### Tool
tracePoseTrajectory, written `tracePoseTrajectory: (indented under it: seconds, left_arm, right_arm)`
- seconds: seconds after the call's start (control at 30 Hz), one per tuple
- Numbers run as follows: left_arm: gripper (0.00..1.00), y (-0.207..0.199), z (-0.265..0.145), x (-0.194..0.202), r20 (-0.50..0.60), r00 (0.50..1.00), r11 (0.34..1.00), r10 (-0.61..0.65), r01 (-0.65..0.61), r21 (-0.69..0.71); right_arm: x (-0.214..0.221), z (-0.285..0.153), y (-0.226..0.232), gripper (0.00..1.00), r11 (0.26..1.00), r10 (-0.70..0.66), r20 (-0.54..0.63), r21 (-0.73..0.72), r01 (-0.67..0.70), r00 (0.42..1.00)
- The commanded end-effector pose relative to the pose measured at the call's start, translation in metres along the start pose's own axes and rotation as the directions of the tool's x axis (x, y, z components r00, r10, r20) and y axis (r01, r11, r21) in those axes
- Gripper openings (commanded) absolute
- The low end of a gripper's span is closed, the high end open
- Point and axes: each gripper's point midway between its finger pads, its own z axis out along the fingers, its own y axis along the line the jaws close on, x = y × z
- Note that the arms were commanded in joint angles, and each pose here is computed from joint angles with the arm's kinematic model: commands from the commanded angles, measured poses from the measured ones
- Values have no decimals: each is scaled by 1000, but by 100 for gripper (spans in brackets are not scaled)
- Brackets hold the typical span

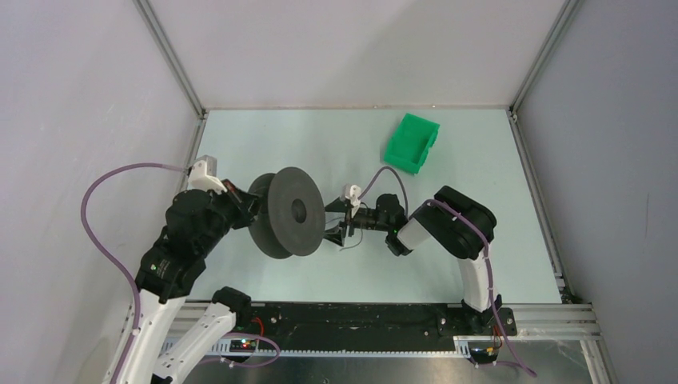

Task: Wrap the cables

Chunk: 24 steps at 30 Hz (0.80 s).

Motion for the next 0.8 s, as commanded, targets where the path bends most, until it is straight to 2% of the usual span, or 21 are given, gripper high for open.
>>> tracePoseTrajectory:
  seconds: [0.0, 0.1, 0.27, 0.33, 0.37, 0.4, 0.43, 0.5, 0.7, 0.77]
  left_arm:
    - [0, -37, -25, -43, 127, 988, 988, -87, 70, 137]
    - [0, -41, -29, -47, 134, 986, 985, -96, 75, 153]
    - [0, -50, -34, -51, 130, 984, 978, -119, 94, 187]
    - [0, -51, -37, -54, 138, 981, 976, -134, 107, 191]
    - [0, -50, -37, -55, 142, 980, 976, -140, 112, 189]
    - [0, -51, -39, -58, 150, 977, 974, -151, 122, 188]
    - [0, -52, -40, -60, 160, 975, 973, -157, 125, 195]
    - [0, -56, -44, -67, 179, 968, 967, -178, 138, 215]
    - [0, -62, -51, -79, 217, 949, 954, -227, 172, 247]
    - [0, -60, -52, -80, 225, 946, 954, -232, 176, 244]
  right_arm:
    - [-32, 19, 9, 86, 996, -81, 118, -39, 86, 990]
    - [-27, 26, 22, 84, 992, -73, 113, -97, 84, 991]
    - [-15, 38, 39, 72, 986, 17, 97, -167, -1, 995]
    - [-12, 40, 45, 65, 982, 52, 97, -185, -33, 994]
    - [-8, 41, 47, 54, 981, 64, 90, -187, -47, 994]
    - [-6, 42, 51, 48, 980, 71, 84, -192, -53, 994]
    - [-3, 42, 53, 35, 978, 85, 76, -196, -68, 993]
    - [2, 44, 62, 25, 972, 106, 61, -216, -90, 993]
    - [17, 46, 85, 10, 968, 120, 28, -224, -111, 992]
    - [17, 46, 89, 9, 969, 120, 28, -223, -110, 992]
